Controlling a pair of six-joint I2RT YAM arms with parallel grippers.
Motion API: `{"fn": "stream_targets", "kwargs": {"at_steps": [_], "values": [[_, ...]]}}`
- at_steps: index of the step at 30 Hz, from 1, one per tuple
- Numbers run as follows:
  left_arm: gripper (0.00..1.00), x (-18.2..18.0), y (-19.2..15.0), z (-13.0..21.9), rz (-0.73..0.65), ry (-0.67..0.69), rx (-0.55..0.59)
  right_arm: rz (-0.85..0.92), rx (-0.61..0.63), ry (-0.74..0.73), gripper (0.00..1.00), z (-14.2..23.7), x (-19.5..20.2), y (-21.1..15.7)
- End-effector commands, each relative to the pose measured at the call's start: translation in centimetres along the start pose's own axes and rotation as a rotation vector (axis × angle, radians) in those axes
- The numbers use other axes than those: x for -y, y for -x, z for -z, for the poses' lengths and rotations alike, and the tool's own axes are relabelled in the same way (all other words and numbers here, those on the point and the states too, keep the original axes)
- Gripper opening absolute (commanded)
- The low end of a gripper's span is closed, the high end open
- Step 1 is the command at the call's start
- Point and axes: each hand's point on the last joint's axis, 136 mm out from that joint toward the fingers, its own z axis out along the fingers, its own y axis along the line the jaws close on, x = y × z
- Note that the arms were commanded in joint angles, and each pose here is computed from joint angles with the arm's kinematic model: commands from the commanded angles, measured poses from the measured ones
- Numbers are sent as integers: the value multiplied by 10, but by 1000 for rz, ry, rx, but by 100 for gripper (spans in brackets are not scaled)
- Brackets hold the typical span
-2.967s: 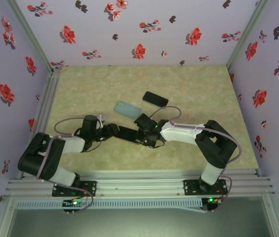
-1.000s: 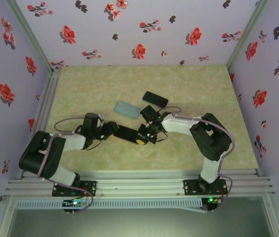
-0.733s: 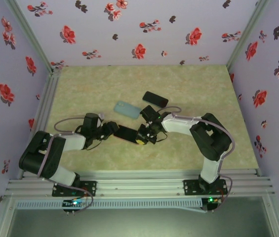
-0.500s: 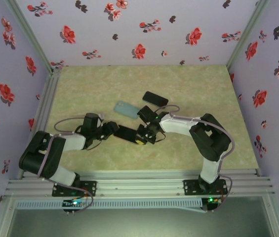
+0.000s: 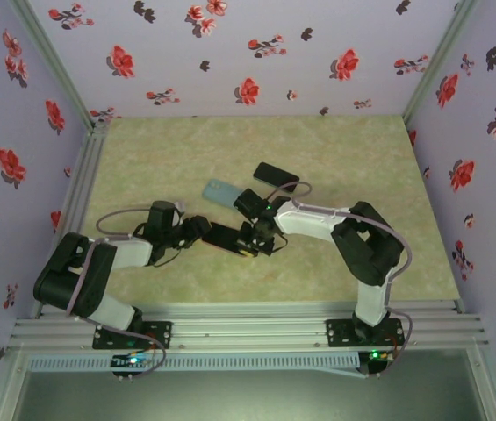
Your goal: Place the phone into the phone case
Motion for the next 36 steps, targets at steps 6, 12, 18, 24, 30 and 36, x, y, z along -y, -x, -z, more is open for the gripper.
{"fn": "stream_targets", "kwargs": {"at_steps": [6,12,18,24,30,36], "values": [[50,11,-1,-8,-92,-67,8,26,-109,-308,0,-120,100,-35],[50,9,0,-9,-80,-76,9,13,-119,-309,0,-125,102,-37],[50,7,0,-12,-70,-84,1,4,-139,-309,0,-131,104,-40],[50,7,-2,-11,-57,-96,3,13,-114,-276,0,-123,97,-32],[50,6,-1,-2,-80,-66,19,139,6,-203,0,-77,55,-10],[50,15,5,17,-133,-37,53,175,106,-86,0,-36,17,0]]}}
